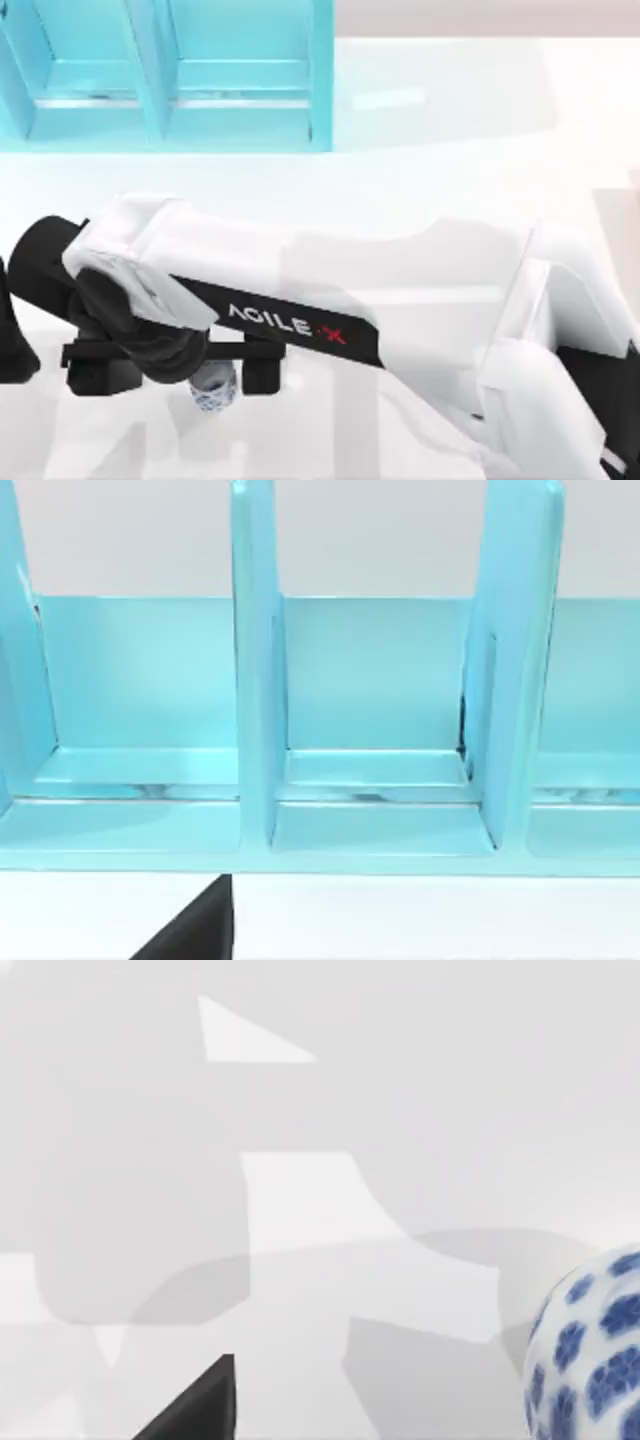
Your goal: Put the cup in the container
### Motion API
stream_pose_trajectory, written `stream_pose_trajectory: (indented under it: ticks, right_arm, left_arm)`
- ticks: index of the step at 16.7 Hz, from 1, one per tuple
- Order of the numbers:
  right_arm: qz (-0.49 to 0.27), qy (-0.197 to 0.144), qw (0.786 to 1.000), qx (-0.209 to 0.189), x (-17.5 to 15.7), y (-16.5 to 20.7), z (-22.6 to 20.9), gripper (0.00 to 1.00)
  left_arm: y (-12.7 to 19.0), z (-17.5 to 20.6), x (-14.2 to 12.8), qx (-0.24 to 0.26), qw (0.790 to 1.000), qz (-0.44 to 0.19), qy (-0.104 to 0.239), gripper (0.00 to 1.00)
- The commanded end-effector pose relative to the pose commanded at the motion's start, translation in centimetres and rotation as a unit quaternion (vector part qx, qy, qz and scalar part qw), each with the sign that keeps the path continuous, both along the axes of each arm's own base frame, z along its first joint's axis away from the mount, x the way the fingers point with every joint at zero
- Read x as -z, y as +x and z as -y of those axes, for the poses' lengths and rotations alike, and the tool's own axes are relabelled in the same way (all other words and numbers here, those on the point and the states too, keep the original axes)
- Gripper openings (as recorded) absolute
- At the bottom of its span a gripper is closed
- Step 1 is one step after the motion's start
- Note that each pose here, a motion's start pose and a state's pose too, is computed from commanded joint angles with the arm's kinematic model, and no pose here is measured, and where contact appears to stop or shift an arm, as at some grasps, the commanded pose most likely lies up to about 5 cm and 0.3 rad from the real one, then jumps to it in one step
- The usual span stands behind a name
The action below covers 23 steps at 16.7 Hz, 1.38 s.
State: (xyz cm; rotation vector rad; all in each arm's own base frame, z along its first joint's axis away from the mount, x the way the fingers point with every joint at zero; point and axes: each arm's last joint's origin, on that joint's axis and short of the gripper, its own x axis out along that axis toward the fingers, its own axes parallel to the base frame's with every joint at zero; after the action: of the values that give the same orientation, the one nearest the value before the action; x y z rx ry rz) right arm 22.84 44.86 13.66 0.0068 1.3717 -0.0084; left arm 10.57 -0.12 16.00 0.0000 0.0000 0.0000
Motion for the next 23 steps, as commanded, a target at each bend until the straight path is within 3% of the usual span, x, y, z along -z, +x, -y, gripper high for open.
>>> stream_pose_trajectory:
  ticks: [12,23]
  right_arm:
    - [0.000,0.000,1.000,0.000,0.00,0.00,0.00,0.02]
    - [0.002,0.003,1.000,0.000,-0.31,0.28,0.16,0.00]
  left_arm:
    - [0.00,0.00,0.00,0.000,1.000,0.000,0.000,1.00]
    - [0.00,0.00,0.00,0.000,1.000,0.000,0.000,1.00]
